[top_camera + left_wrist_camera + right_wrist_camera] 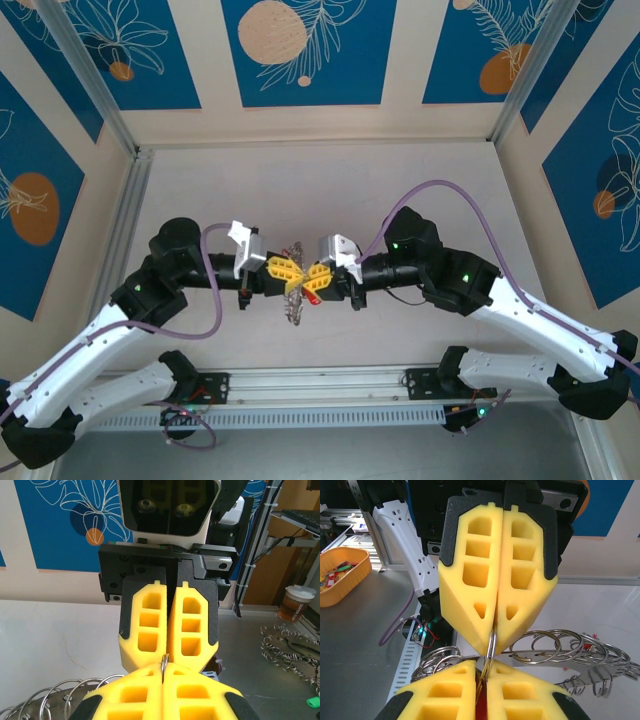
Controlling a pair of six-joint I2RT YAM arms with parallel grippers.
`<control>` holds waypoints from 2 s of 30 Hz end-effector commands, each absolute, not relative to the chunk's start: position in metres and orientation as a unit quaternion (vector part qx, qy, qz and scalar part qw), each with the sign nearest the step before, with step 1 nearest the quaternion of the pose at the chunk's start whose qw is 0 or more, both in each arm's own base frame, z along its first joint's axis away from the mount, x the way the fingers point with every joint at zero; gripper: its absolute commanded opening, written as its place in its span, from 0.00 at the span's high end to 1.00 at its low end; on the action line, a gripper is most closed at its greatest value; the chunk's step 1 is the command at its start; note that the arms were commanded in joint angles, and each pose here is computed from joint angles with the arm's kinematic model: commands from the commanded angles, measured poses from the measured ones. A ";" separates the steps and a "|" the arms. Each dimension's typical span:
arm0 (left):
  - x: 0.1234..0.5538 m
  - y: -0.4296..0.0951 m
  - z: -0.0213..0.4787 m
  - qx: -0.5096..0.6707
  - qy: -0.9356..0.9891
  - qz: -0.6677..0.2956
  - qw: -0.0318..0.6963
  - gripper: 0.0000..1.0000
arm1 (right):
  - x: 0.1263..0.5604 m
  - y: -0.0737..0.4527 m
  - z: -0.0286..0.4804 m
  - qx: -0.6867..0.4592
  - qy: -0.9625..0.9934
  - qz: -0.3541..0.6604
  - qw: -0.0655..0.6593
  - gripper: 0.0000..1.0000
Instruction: Put the keys on the keyring
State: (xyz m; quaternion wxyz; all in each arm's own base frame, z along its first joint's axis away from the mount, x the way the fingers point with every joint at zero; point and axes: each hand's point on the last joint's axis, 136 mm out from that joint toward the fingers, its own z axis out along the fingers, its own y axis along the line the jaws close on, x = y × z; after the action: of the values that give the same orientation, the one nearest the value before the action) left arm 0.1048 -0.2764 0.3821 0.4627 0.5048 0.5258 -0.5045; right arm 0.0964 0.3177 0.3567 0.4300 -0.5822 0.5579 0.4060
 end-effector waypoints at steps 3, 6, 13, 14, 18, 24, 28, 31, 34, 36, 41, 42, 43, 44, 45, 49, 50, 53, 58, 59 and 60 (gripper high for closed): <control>0.105 -0.271 0.426 0.492 0.458 -0.518 0.529 1.00 | 0.089 0.324 0.332 -0.597 0.566 0.418 0.385 0.89; 0.105 -0.271 0.426 0.489 0.458 -0.523 0.527 1.00 | 0.091 0.325 0.335 -0.594 0.562 0.420 0.393 0.85; 0.106 -0.265 0.427 0.485 0.464 -0.516 0.532 1.00 | 0.095 0.317 0.351 -0.580 0.550 0.413 0.437 0.83; 0.107 -0.264 0.428 0.485 0.465 -0.515 0.533 1.00 | 0.095 0.314 0.352 -0.576 0.551 0.413 0.441 0.83; 0.106 -0.261 0.431 0.484 0.463 -0.516 0.535 1.00 | 0.096 0.304 0.351 -0.565 0.561 0.410 0.446 0.83; 0.106 -0.261 0.432 0.485 0.460 -0.520 0.532 1.00 | 0.097 0.302 0.345 -0.563 0.570 0.411 0.436 0.83; 0.104 -0.260 0.433 0.488 0.458 -0.521 0.530 1.00 | 0.099 0.302 0.347 -0.560 0.569 0.407 0.442 0.86; 0.103 -0.261 0.432 0.490 0.458 -0.522 0.527 1.00 | 0.099 0.301 0.351 -0.558 0.564 0.411 0.449 0.87; 0.104 -0.261 0.431 0.490 0.459 -0.522 0.525 1.00 | 0.098 0.303 0.354 -0.558 0.559 0.416 0.451 0.86; 0.105 -0.262 0.431 0.491 0.459 -0.524 0.524 1.00 | 0.097 0.303 0.356 -0.557 0.554 0.420 0.454 0.86; 0.106 -0.263 0.429 0.491 0.460 -0.525 0.521 1.00 | 0.096 0.305 0.363 -0.556 0.542 0.429 0.462 0.86; 0.106 -0.264 0.429 0.492 0.460 -0.524 0.522 1.00 | 0.095 0.305 0.365 -0.556 0.539 0.432 0.463 0.86; 0.106 -0.264 0.428 0.491 0.461 -0.525 0.521 1.00 | 0.095 0.306 0.366 -0.555 0.536 0.435 0.464 0.86; 0.106 -0.263 0.428 0.491 0.460 -0.524 0.522 1.00 | 0.095 0.306 0.368 -0.554 0.535 0.435 0.466 0.86; 0.106 -0.263 0.428 0.490 0.460 -0.524 0.522 1.00 | 0.096 0.306 0.370 -0.553 0.533 0.435 0.470 0.86; 0.106 -0.263 0.428 0.490 0.459 -0.526 0.522 1.00 | 0.097 0.308 0.375 -0.549 0.527 0.438 0.478 0.88; 0.106 -0.263 0.429 0.490 0.458 -0.525 0.524 1.00 | 0.097 0.309 0.375 -0.549 0.526 0.439 0.478 0.89; 0.106 -0.263 0.429 0.487 0.457 -0.529 0.524 1.00 | 0.099 0.312 0.372 -0.550 0.529 0.440 0.474 0.93; 0.106 -0.263 0.429 0.481 0.453 -0.535 0.527 1.00 | 0.103 0.321 0.370 -0.551 0.535 0.444 0.462 1.00; 0.107 -0.263 0.430 0.479 0.452 -0.535 0.528 1.00 | 0.104 0.323 0.370 -0.551 0.534 0.445 0.462 1.00; 0.107 -0.263 0.430 0.477 0.452 -0.536 0.530 1.00 | 0.104 0.324 0.371 -0.551 0.532 0.446 0.463 1.00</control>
State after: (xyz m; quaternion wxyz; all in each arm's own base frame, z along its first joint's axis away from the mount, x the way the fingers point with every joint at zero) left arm 0.1117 -0.2692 0.4075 0.4955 0.4786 0.4907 -0.5335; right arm 0.1051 0.3194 0.3653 0.4658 -0.5503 0.5398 0.4345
